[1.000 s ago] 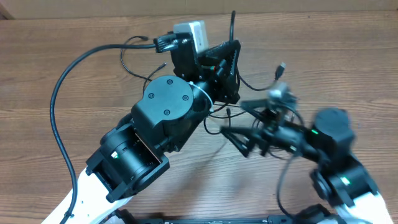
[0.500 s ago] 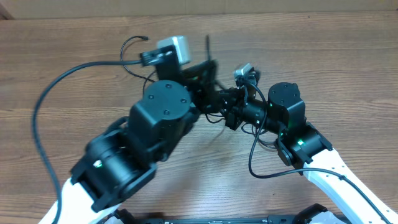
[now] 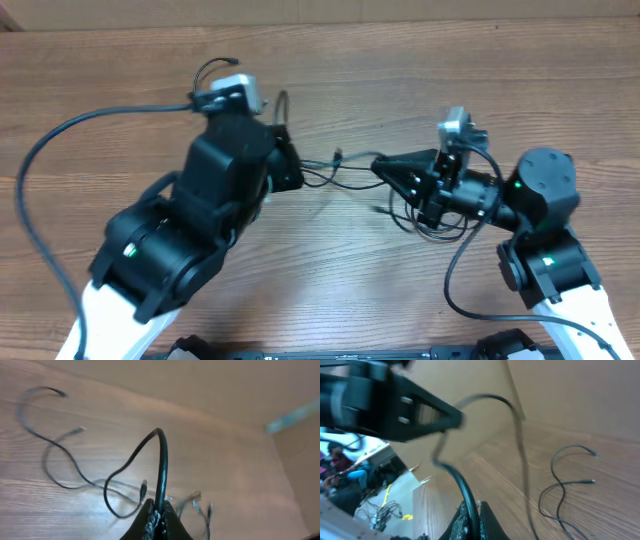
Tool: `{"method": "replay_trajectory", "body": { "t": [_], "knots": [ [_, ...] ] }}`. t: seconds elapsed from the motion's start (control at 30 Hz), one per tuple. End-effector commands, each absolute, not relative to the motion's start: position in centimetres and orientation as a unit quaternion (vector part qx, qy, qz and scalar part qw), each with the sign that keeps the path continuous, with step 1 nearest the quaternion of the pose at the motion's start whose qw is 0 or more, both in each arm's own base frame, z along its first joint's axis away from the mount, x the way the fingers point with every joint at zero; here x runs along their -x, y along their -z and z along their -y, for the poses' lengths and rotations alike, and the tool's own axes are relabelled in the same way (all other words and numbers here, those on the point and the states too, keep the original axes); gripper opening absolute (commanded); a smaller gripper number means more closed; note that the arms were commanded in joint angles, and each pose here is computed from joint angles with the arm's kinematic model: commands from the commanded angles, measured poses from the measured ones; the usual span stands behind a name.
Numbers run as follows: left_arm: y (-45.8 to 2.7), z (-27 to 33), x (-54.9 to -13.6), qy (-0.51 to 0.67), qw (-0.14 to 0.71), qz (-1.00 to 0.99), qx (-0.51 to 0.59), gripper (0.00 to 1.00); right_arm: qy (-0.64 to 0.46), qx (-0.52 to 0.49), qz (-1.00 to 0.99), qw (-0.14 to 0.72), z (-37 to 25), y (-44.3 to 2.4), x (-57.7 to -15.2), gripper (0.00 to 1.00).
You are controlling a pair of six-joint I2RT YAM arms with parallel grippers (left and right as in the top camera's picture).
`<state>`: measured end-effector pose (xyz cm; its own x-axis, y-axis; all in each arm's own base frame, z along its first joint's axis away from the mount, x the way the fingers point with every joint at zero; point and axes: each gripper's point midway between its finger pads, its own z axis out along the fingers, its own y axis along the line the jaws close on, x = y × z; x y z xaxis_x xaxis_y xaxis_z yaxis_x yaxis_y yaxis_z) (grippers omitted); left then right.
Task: Untangle cables
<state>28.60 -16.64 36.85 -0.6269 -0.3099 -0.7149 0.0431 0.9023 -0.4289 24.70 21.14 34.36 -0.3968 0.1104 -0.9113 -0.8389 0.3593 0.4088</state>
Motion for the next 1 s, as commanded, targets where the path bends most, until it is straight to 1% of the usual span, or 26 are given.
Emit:
{"method": "replay_trajectory", "body": {
  "t": [0.0, 0.07, 0.1, 0.17, 0.27, 0.4, 0.57, 0.77, 0.97],
  "knots": [
    [-34.4, 23.2, -27.1, 0.264, 0.356, -0.884, -0.148, 0.04, -0.518, 0.301, -0.657, 0.458, -21.4, -34.6, -23.2, 0.04],
    [-33.6, 26.1, -25.4, 0.300, 0.325, -0.853, -0.275, 0.04, -0.515, 0.315, -0.654, 0.456, -21.5, -34.2, -23.0, 0.04],
    [-33.0, 27.0, -24.6, 0.313, 0.309, -0.838, -0.322, 0.04, -0.510, 0.321, -0.654, 0.457, -21.5, -34.0, -23.0, 0.04],
    [-31.9, 27.6, -23.9, 0.316, 0.287, -0.825, -0.369, 0.04, -0.498, 0.334, -0.652, 0.464, -21.5, -33.6, -23.0, 0.04],
    [-30.8, 27.4, -23.8, 0.304, 0.275, -0.824, -0.390, 0.04, -0.474, 0.337, -0.660, 0.476, -21.2, -32.9, -23.6, 0.04],
    [-31.5, 27.1, -23.4, 0.300, 0.289, -0.816, -0.401, 0.04, -0.400, 0.297, -0.709, 0.499, -19.7, -30.9, -26.2, 0.04],
    [-32.2, 25.7, -23.4, 0.272, 0.310, -0.821, -0.394, 0.04, -0.340, 0.272, -0.744, 0.506, -18.3, -29.1, -27.8, 0.04],
    [-32.7, 24.3, -23.2, 0.262, 0.317, -0.826, -0.385, 0.04, -0.321, 0.256, -0.760, 0.504, -17.7, -28.4, -28.3, 0.04],
    [-33.3, 25.1, -22.3, 0.299, 0.309, -0.811, -0.397, 0.04, -0.329, 0.259, -0.776, 0.473, -18.4, -26.8, -27.9, 0.04]
  ]
}}
